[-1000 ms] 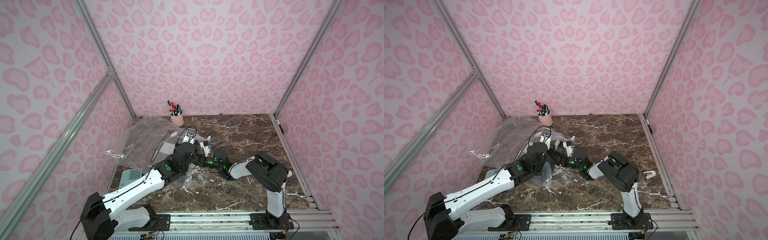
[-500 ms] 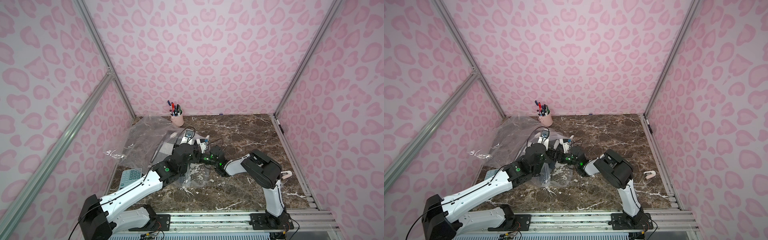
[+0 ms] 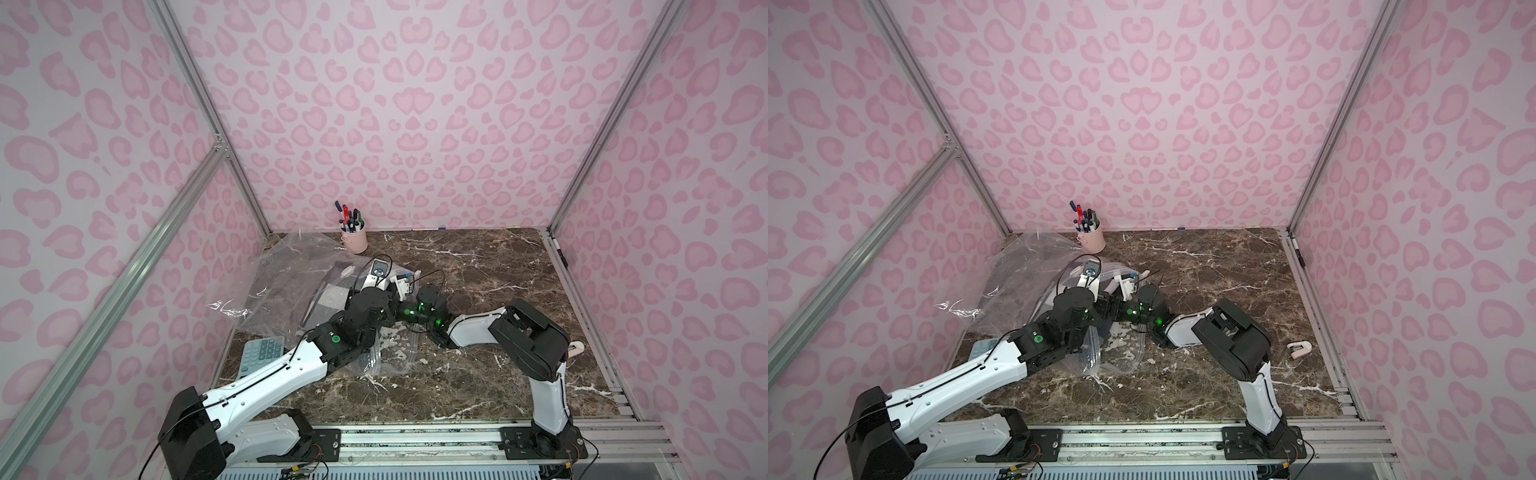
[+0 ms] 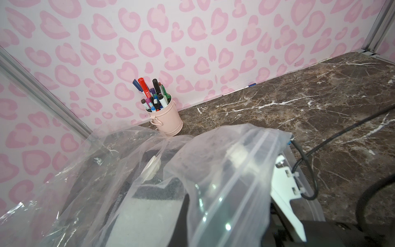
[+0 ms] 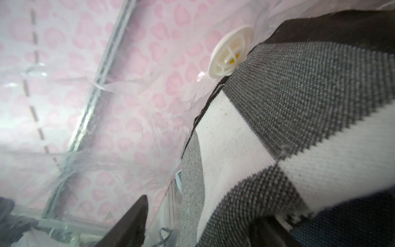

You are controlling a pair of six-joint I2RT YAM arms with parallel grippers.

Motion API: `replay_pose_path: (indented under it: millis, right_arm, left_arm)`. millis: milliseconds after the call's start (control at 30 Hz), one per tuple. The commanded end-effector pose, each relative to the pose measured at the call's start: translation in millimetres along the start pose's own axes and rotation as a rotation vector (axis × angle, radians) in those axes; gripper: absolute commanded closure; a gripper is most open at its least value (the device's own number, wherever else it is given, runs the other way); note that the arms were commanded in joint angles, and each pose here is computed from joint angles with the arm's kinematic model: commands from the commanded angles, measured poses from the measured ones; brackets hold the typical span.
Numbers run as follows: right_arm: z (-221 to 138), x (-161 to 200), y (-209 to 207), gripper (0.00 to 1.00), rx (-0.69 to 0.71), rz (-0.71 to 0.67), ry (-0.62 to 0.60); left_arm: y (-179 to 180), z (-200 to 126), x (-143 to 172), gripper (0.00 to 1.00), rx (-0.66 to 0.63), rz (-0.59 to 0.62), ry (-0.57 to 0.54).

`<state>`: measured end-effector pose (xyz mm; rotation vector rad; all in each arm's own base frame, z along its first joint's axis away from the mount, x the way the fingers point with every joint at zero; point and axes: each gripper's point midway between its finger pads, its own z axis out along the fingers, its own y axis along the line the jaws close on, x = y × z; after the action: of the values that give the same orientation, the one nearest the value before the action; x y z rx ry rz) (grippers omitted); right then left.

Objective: Take the blanket out of the vacuum bag
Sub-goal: Take out the blanket from the vacuum bag.

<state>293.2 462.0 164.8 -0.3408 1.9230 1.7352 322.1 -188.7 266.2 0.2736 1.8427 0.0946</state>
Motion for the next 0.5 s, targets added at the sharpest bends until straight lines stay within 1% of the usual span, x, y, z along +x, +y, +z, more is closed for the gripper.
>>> replay_pose_path:
  millis: [0,167,333,467]
  right_arm:
    - [5.2,0.2,2.7,0.28,-0.02,-0.024,0.002]
    - [6.1,2.6,1.1,0.28,-0.066,0.0,-0.016]
    - [11.4,5.6,-5.8,0.28,-0.063,0.015,-0.012]
    - [12.3,-1.8,4.8,0.28,-0.113,-0.008,-0.036]
  left_arm:
    - [0.5,0.7,-0.6,0.96,-0.005,-0.009,-0.002]
    - [1.0,0.2,0.8,0.96,-0.007,-0.005,0.0]
    - [0.4,1.3,4.8,0.96,-0.007,0.001,0.008]
    - [-0.9,2.3,6.7,0.96,-0.006,0.007,0.012]
